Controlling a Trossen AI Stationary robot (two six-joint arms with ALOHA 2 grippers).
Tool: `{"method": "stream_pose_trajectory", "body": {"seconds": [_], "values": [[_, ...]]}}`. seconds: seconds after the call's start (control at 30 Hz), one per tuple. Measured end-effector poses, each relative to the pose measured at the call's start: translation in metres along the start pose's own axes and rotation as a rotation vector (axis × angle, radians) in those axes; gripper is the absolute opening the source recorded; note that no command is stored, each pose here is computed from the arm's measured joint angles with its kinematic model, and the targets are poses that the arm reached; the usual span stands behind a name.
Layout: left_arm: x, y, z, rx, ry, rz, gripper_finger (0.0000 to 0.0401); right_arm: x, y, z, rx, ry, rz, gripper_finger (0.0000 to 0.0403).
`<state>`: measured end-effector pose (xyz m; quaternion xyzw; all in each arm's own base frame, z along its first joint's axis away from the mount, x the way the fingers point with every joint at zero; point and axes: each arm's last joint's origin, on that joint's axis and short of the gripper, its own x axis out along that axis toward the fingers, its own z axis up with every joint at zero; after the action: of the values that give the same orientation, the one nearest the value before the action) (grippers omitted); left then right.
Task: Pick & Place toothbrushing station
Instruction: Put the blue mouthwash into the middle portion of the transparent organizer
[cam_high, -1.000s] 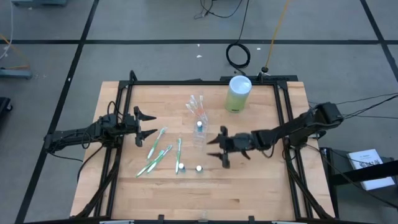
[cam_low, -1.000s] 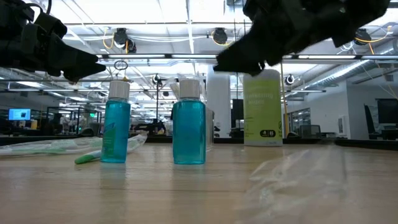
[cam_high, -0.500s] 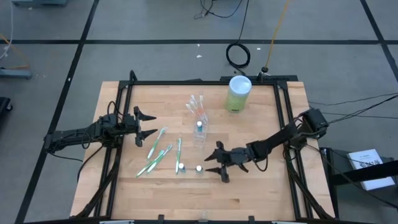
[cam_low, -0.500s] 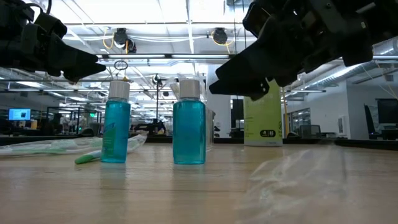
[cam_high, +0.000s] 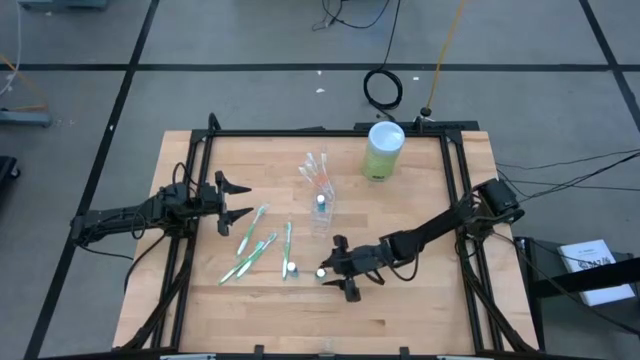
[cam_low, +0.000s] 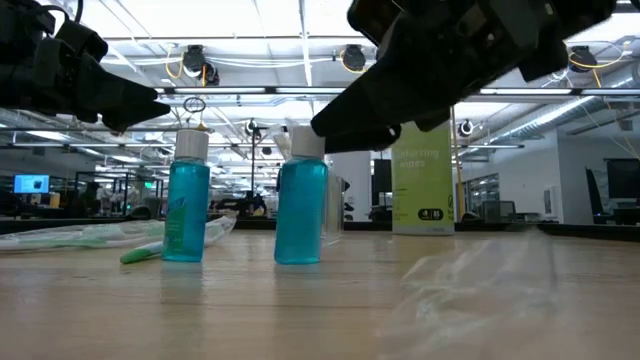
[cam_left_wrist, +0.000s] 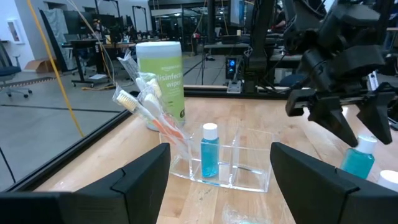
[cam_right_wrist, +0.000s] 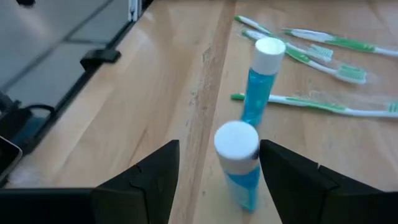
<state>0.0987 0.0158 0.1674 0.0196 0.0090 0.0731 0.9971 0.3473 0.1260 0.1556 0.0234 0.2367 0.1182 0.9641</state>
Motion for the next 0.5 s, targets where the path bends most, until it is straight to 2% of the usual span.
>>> {"method": "stream_pose_trajectory", "body": {"seconds": [0.2, 0.5], "values": [[0.0, 0.0, 0.0, 0.0, 0.0, 0.0, 0.0285, 0.003, -0.004, 0.013, -0.076, 0.074, -0.02, 0.0212], [0.0, 0.0, 0.0, 0.0, 0.0, 0.001, 0.0285, 0.004, -0.019, 0.013, -0.122, 0.13, -0.008, 0.0212]]}}
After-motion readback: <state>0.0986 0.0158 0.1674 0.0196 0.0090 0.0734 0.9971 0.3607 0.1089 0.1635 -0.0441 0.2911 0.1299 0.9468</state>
